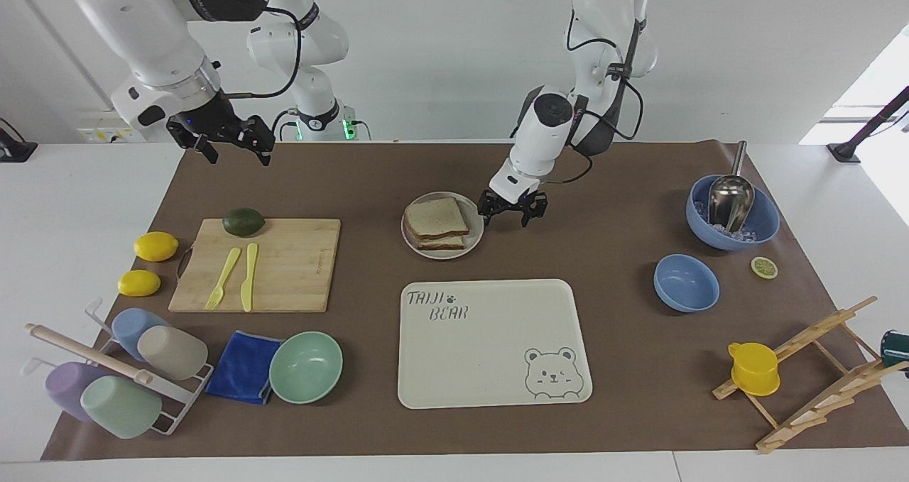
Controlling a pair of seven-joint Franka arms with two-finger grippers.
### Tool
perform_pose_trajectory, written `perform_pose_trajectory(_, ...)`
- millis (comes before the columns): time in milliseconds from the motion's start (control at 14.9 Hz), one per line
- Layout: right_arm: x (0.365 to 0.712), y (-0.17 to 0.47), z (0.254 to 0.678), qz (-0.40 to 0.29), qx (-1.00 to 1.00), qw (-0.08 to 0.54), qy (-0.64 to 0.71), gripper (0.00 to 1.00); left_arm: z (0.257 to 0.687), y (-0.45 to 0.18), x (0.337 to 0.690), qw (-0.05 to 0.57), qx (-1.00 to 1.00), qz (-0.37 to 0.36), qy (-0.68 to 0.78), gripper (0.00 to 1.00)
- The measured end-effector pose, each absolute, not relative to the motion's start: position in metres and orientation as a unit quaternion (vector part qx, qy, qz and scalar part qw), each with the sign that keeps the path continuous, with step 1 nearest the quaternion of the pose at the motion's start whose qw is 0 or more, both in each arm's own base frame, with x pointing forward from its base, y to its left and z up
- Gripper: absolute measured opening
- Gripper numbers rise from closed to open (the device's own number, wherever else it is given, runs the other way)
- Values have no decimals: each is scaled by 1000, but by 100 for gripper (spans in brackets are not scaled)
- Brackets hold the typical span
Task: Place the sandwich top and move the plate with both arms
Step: 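Grip the plate rim with the left gripper while the right gripper retracts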
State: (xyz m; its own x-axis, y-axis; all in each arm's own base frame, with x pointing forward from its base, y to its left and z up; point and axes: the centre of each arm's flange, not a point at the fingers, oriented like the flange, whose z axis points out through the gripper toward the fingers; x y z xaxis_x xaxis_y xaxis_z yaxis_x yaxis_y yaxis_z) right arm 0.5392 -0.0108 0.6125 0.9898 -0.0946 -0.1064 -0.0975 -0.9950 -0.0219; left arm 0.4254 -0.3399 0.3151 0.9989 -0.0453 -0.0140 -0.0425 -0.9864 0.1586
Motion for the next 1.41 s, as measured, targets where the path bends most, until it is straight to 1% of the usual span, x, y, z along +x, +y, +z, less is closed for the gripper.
perform_pose_trajectory(67, 539, -12, 612, 53, -997, 14, 49, 100, 312, -344, 423, 80, 996, -12, -23, 89)
perform_pose_trajectory(134, 539, -13, 611, 55, -997, 14, 49, 100, 311, -347, 420, 84, 996, -15, -21, 89)
perform_pose_trajectory(202, 538, -15, 609, 59, -997, 14, 51, 100, 310, -348, 419, 88, 996, -18, -17, 81)
perform_pose_trajectory(269, 536, -20, 604, 65, -996, 14, 54, 100, 310, -349, 418, 90, 996, -20, -15, 77)
perform_pose_trajectory(336, 533, -25, 599, 70, -996, 15, 56, 100, 311, -351, 417, 91, 996, -20, -15, 77)
perform_pose_trajectory(403, 532, -29, 596, 73, -996, 16, 56, 100, 311, -352, 416, 92, 995, -21, -16, 69)
perform_pose_trajectory(471, 531, -31, 596, 73, -996, 17, 55, 100, 311, -353, 415, 92, 995, -21, -17, 69)
perform_pose_trajectory(605, 532, -26, 601, 66, -996, 14, 51, 100, 311, -355, 414, 96, 995, -23, -14, 58)
perform_pose_trajectory(672, 532, -24, 603, 61, -997, 8, 47, 100, 311, -357, 412, 98, 995, -25, -13, 58)
perform_pose_trajectory(739, 533, -23, 606, 58, -997, 5, 44, 100, 311, -359, 410, 99, 995, -26, -14, 54)
perform_pose_trajectory(807, 534, -22, 607, 53, -998, 6, 43, 100, 311, -360, 409, 100, 995, -26, -15, 54)
perform_pose_trajectory(874, 534, -23, 608, 49, -998, 7, 43, 100, 311, -361, 409, 100, 995, -26, -15, 48)
perform_pose_trajectory(941, 535, -24, 609, 49, -998, 7, 44, 100, 311, -361, 408, 101, 994, -26, -14, 48)
perform_pose_trajectory(1076, 535, -27, 609, 48, -998, 8, 46, 100, 311, -361, 408, 103, 994, -27, -12, 33)
perform_pose_trajectory(1143, 535, -27, 609, 48, -998, 8, 46, 100, 311, -361, 409, 103, 994, -27, -11, 33)
perform_pose_trajectory(1210, 535, -27, 609, 48, -998, 8, 46, 100, 311, -361, 409, 104, 994, -27, -11, 27)
perform_pose_trajectory(1277, 535, -27, 608, 49, -998, 8, 46, 100, 311, -361, 409, 105, 994, -28, -9, 14)
perform_pose_trajectory(1345, 534, -27, 608, 49, -998, 8, 46, 100, 311, -361, 409, 108, 994, -30, -4, 14)
perform_pose_trajectory(1412, 534, -28, 608, 49, -998, 8, 47, 100, 311, -361, 409, 112, 993, -32, 1, 11)
